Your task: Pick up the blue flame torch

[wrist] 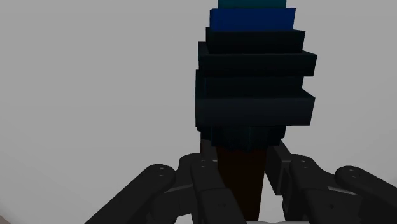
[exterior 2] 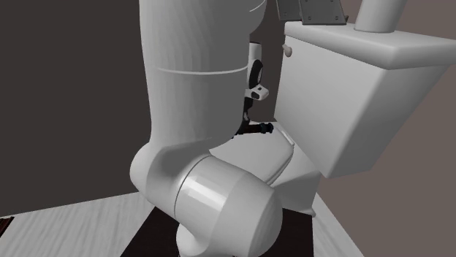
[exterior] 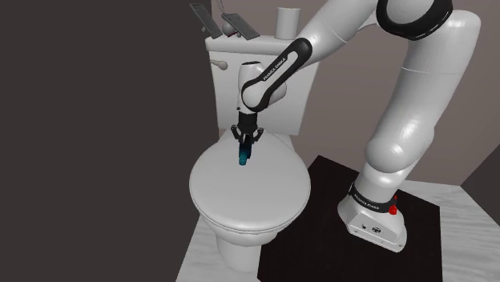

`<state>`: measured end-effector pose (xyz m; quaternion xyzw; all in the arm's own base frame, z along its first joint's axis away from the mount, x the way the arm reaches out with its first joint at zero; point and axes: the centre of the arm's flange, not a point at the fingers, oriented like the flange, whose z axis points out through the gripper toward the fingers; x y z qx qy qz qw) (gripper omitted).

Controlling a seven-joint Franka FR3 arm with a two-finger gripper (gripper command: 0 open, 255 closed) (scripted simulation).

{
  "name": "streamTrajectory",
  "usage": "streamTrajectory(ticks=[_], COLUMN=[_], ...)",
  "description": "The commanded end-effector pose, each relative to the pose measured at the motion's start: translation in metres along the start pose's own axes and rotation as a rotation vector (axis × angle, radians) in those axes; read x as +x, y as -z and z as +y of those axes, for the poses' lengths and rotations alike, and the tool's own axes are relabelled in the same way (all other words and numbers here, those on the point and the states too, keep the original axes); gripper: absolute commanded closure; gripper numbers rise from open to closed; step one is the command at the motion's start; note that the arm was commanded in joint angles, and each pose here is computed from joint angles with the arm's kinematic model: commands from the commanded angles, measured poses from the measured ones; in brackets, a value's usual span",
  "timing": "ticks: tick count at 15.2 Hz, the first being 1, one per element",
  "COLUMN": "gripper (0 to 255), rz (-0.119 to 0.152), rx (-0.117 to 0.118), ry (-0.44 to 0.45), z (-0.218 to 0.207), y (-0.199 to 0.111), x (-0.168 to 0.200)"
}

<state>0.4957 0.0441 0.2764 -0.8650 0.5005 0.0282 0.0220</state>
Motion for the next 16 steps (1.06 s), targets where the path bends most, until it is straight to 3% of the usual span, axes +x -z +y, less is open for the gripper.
streamTrajectory(ticks=[1, 16], gripper=[255, 255], rz=[0.0, 0.0], rx=[0.0, 0.0], ry=[0.0, 0.0], z=[0.0, -0.001], y=[0.008, 0.077], x=[-0.001, -0.006])
